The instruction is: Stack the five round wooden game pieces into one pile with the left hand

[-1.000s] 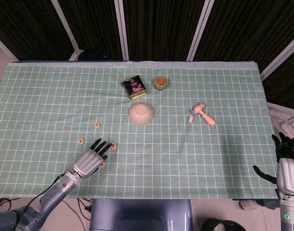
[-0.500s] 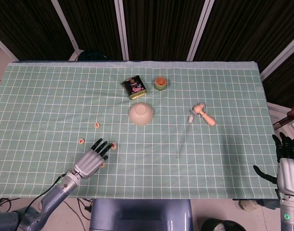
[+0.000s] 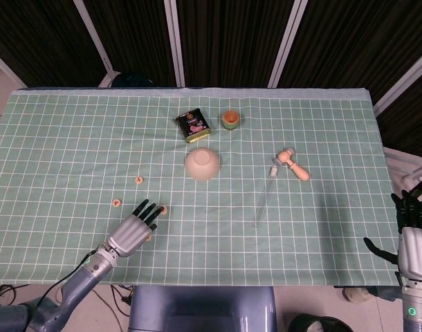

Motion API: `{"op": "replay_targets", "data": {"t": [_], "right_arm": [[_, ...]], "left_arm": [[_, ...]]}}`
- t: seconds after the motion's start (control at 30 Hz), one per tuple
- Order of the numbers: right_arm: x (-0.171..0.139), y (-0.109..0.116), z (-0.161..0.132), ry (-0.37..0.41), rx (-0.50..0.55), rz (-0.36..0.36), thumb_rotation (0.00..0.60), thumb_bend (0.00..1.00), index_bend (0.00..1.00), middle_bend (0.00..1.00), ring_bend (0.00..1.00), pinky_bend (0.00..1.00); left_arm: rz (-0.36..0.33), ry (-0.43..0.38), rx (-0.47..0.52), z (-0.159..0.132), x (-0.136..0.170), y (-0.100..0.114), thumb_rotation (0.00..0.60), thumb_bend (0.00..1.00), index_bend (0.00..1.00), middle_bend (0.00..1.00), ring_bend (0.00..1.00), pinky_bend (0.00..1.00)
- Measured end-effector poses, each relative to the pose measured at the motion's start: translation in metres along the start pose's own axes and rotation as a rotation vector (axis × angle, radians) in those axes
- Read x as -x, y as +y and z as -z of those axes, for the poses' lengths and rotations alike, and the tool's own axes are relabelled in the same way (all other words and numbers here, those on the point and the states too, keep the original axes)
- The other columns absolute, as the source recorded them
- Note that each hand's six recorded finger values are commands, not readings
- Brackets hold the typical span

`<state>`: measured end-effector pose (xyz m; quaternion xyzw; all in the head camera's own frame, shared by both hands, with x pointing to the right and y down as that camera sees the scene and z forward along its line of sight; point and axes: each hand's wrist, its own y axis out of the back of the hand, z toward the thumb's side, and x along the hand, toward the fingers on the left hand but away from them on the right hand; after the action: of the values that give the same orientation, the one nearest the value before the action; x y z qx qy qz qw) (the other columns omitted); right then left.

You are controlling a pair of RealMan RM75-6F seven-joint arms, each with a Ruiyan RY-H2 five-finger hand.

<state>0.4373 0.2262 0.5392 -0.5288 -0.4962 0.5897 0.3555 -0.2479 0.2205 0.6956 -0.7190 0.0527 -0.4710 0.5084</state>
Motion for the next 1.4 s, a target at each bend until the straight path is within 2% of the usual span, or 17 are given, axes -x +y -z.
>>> {"op": "replay_targets", "data": {"t": [0.23, 0.37, 0.5, 0.77, 1.1, 1.4], "right_arm": [[0.000, 0.000, 0.000, -0.001, 0.000, -0.001, 0.600, 0.23, 0.09, 0.01, 0.00, 0.00], [0.000, -0.001, 0.000, -0.005, 0.002, -0.003, 0.600, 0.23, 0.09, 0.01, 0.00, 0.00], [0.000, -0.001, 0.000, -0.004, 0.001, -0.005, 0.600, 0.23, 0.09, 0.01, 0.00, 0.00], [0.000, -0.001, 0.000, -0.003, -0.001, -0.003, 0.600, 0.23, 0.09, 0.01, 0.00, 0.00], [0.000, -0.001, 0.000, -0.005, -0.002, -0.004, 0.600, 0.23, 0.09, 0.01, 0.00, 0.00], [0.001, -0.002, 0.000, -0.008, -0.002, -0.006, 0.600, 0.23, 0.09, 0.01, 0.00, 0.00]], "left_arm": [[-0.029, 0.015, 0.004, 0.006, -0.002, 0.011, 0.600, 0.33, 0.49, 0.02, 0.00, 0.00], [-0.058, 0.032, 0.025, 0.010, -0.011, 0.024, 0.600, 0.33, 0.49, 0.02, 0.00, 0.00], [-0.087, 0.049, 0.048, 0.016, -0.029, 0.043, 0.600, 0.33, 0.49, 0.02, 0.00, 0.00], [-0.092, 0.082, 0.054, 0.020, -0.063, 0.068, 0.600, 0.33, 0.48, 0.02, 0.00, 0.00], [-0.022, 0.115, 0.045, 0.015, -0.087, 0.059, 0.600, 0.33, 0.48, 0.02, 0.00, 0.00], [-0.013, 0.119, 0.045, 0.018, -0.086, 0.055, 0.600, 0.33, 0.48, 0.02, 0.00, 0.00]]}}
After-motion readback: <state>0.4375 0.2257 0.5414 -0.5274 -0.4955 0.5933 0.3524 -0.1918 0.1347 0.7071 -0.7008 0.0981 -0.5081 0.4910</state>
